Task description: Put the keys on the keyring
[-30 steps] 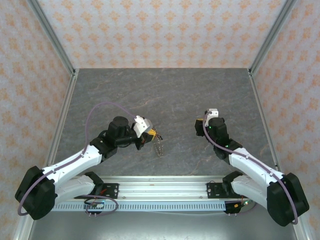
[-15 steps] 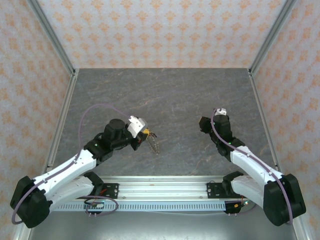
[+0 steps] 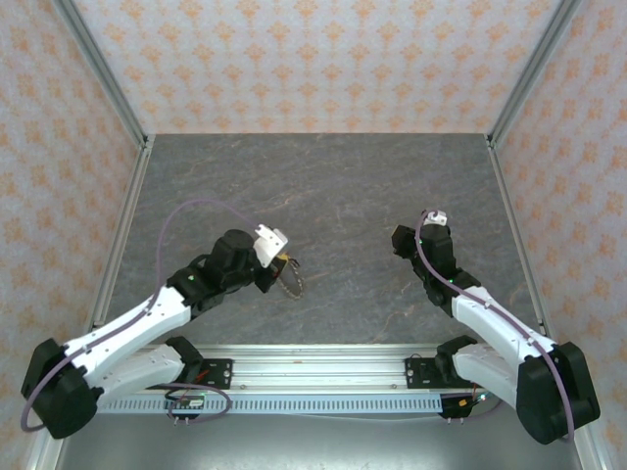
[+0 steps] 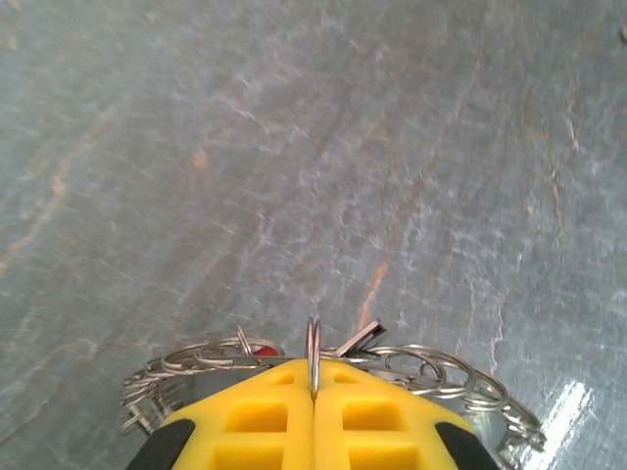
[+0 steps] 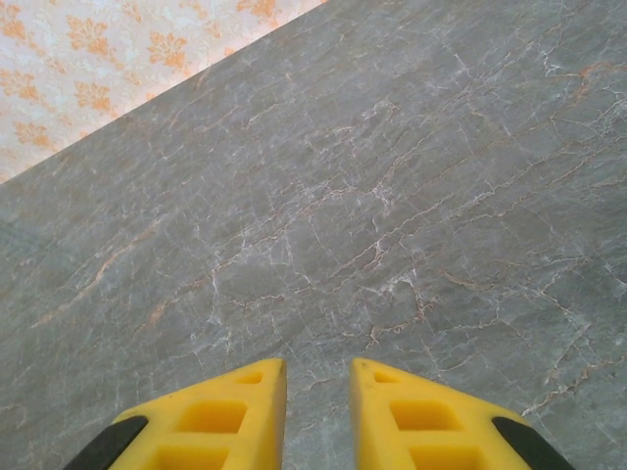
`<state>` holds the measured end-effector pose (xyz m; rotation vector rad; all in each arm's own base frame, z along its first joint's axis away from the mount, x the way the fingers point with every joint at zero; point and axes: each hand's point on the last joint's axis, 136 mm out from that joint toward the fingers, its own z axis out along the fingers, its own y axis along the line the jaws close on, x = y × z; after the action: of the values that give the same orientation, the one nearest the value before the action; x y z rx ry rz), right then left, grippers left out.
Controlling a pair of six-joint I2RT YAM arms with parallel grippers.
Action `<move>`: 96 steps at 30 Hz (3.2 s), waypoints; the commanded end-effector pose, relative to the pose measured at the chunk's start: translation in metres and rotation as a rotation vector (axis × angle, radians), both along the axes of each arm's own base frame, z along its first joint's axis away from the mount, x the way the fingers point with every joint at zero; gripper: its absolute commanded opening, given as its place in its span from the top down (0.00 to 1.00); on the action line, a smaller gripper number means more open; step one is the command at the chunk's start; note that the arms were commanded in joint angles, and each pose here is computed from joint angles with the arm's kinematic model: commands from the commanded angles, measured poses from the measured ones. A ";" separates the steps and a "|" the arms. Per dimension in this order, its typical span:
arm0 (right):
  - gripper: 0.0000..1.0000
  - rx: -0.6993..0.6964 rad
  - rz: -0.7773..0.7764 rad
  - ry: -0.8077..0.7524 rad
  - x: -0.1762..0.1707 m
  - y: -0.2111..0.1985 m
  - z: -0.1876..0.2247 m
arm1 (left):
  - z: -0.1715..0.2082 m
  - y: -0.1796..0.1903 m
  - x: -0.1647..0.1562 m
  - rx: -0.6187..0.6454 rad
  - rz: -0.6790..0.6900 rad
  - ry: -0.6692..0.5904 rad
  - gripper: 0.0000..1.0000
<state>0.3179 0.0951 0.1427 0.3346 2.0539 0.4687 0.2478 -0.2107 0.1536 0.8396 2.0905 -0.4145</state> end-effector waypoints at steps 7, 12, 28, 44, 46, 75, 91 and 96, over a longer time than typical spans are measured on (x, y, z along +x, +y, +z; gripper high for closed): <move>0.76 -0.008 -0.048 -0.020 0.003 -0.009 0.004 | -0.026 -0.056 0.005 0.004 -0.131 0.039 1.00; 0.77 -0.007 -0.057 -0.019 0.000 -0.011 0.002 | -0.042 -0.082 0.008 0.007 -0.167 0.079 1.00; 0.76 -0.076 -0.076 -0.023 -0.021 -0.027 0.009 | -0.061 -0.106 0.022 -0.051 -0.134 0.122 0.88; 0.41 -0.436 -0.294 -0.167 -0.016 -0.094 0.035 | 0.029 -0.039 0.032 -0.170 0.146 -0.164 0.67; 0.34 -0.442 -0.280 -0.163 -0.004 -0.095 0.025 | 0.034 -0.018 0.028 -0.175 0.207 -0.201 0.56; 0.24 -0.455 -0.145 -0.192 0.061 -0.100 -0.037 | 0.042 0.109 0.046 -0.149 0.580 -0.287 0.02; 0.39 -0.197 -0.644 0.239 -0.030 -0.183 -0.024 | 0.047 0.101 0.043 -0.215 0.546 -0.252 0.02; 0.42 -0.024 -0.792 0.379 -0.067 -0.201 -0.053 | 0.048 0.093 0.041 -0.226 0.502 -0.230 0.01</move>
<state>0.2874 -0.1049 0.1218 0.9908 2.0028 -0.1437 0.2893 -0.1144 0.1923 0.2029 1.9131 -0.2153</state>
